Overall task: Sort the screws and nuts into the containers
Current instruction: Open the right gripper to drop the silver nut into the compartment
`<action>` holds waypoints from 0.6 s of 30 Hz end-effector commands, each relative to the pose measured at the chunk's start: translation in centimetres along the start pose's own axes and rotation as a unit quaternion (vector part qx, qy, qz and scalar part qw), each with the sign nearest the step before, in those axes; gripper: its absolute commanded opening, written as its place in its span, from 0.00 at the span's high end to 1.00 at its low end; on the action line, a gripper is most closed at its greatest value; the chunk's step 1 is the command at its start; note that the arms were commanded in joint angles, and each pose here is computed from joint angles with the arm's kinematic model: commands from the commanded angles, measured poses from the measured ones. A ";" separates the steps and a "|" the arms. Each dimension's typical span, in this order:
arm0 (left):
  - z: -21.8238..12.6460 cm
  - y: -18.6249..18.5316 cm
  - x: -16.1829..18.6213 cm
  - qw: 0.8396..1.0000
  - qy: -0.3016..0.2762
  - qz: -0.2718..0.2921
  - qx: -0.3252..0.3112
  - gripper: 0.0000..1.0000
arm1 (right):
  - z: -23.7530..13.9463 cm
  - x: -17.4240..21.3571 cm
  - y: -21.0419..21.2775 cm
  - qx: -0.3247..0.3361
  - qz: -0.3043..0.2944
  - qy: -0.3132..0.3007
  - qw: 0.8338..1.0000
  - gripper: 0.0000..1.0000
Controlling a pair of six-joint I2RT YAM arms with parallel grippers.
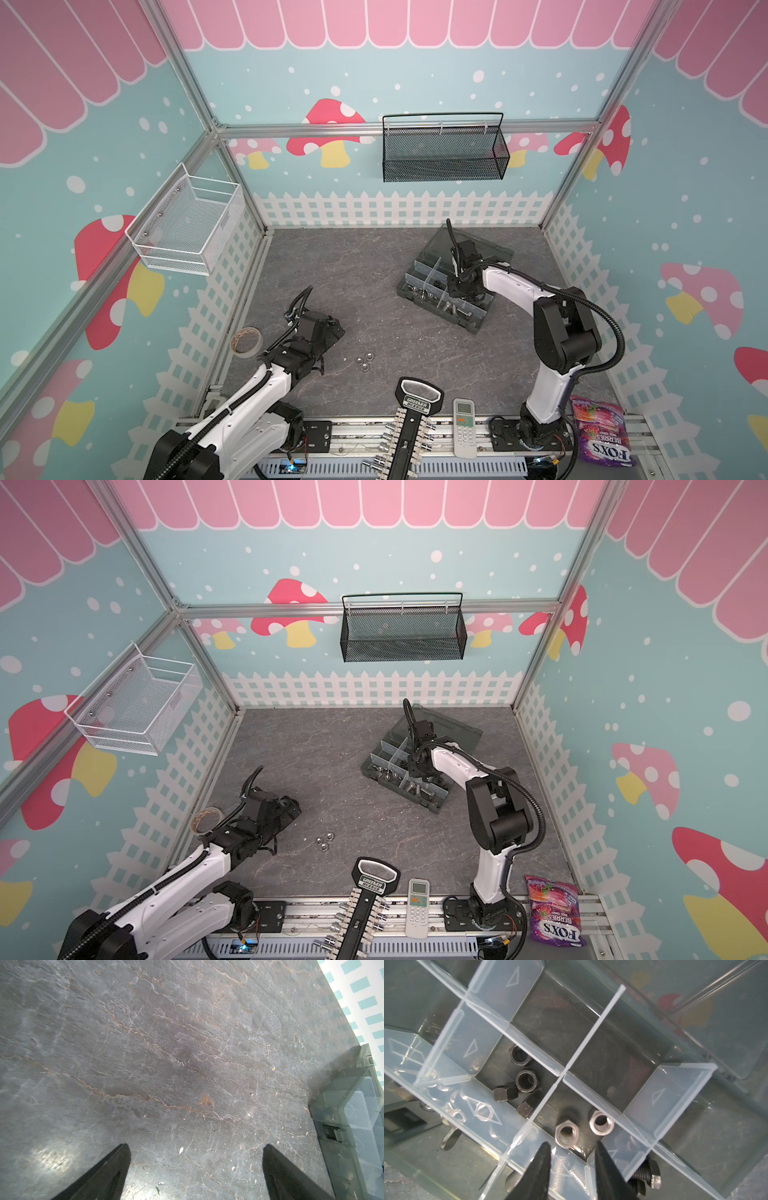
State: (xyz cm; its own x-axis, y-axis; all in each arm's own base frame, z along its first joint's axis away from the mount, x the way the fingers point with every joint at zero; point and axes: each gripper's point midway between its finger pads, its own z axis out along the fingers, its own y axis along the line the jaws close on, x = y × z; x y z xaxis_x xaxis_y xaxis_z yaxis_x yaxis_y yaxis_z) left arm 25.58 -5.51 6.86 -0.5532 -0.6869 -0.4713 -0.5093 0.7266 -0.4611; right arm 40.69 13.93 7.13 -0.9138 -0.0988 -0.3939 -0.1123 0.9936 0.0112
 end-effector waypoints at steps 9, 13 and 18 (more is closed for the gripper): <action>-0.2 0.0 -0.5 1.000 -0.010 -0.016 0.002 0.00 | -2.0 -0.6 0.3 -0.012 -0.006 -0.015 1.000 0.59; -0.2 0.0 -0.6 1.000 -0.011 -0.017 0.002 0.00 | -4.8 -1.5 1.0 -0.026 -0.010 -0.045 0.999 0.59; -0.3 0.2 -0.6 1.000 -0.013 -0.016 -0.004 0.00 | -8.2 -1.7 3.4 -0.035 -0.038 -0.065 0.997 0.58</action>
State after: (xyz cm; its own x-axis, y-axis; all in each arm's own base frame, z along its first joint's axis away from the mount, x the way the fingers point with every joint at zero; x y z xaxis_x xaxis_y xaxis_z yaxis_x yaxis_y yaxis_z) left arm 25.60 -5.51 6.99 -0.5502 -0.6880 -0.4731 -0.5075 0.7255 -0.4649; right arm 39.57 15.64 13.12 -0.8616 -0.1228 -0.4926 -0.1668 0.9849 0.0462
